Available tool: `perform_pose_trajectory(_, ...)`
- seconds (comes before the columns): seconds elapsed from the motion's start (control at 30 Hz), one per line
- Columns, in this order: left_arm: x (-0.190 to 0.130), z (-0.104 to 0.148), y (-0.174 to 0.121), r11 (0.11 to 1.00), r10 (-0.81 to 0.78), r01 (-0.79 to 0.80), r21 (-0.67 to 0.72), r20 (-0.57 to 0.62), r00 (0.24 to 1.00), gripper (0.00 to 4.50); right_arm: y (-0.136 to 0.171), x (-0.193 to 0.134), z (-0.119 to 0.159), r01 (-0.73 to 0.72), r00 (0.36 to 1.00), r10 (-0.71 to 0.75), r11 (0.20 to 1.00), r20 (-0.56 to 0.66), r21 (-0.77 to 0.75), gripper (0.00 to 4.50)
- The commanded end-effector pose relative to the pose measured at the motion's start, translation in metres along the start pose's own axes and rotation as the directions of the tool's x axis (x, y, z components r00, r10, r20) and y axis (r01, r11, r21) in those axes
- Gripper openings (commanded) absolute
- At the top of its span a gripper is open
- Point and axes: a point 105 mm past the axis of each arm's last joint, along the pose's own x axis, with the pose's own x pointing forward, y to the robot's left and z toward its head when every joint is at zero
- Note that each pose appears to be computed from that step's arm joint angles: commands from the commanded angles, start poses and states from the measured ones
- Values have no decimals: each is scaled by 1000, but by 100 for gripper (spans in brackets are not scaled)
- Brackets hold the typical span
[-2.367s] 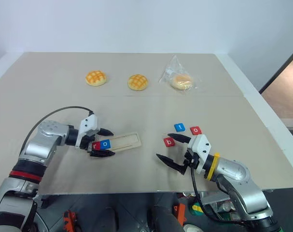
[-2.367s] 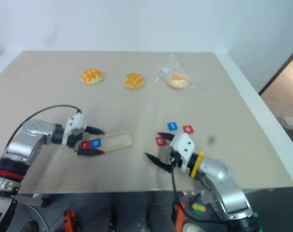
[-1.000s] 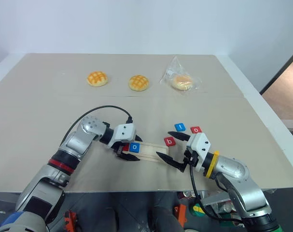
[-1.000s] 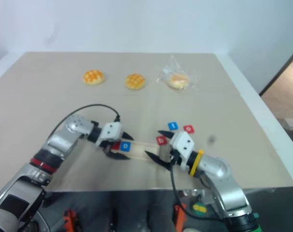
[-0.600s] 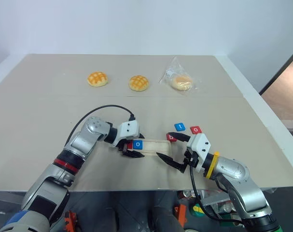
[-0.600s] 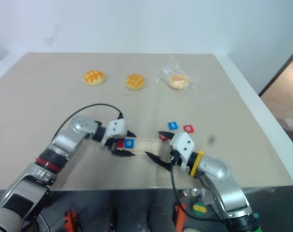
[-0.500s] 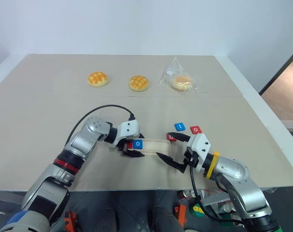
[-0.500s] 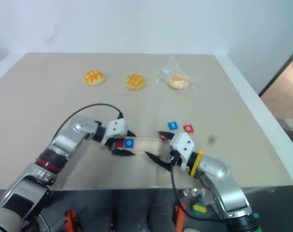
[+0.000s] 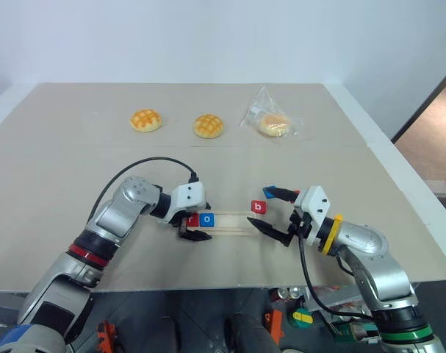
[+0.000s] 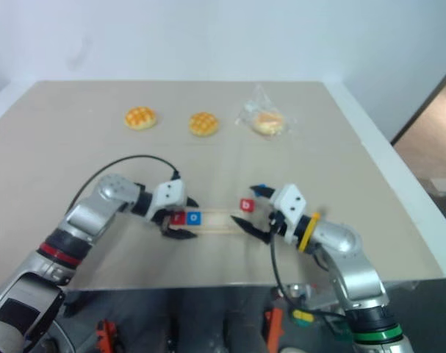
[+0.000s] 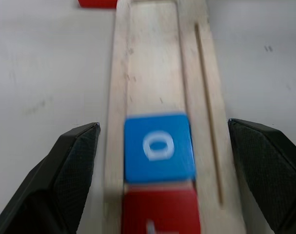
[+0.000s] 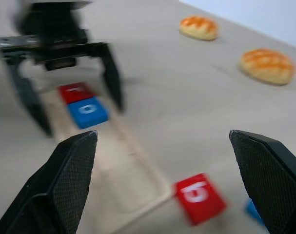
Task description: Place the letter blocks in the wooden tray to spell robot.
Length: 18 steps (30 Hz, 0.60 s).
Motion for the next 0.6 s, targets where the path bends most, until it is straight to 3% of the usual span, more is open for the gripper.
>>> perform_pose_trajectory(0.03,-42,2,-10,1000,-11,12,-19,61,998,438,-51,-7,13,-26,1000,25,998,-19,-60,450)
perform_pose_trajectory(0.2,-64,12,-5,992,128,-125,-28,244,961,438,-64,-3,1,-117,990,111,991,-90,-67,450)
perform_pose_trajectory(0.37,-76,4,-13,961,268,-275,-17,298,916,438,-68,3,-5,-182,977,174,982,-123,-51,450)
perform_pose_trajectory(0.6,-85,1,-40,938,343,-340,-69,339,876,438,-71,7,-15,-237,960,227,971,-163,-43,450)
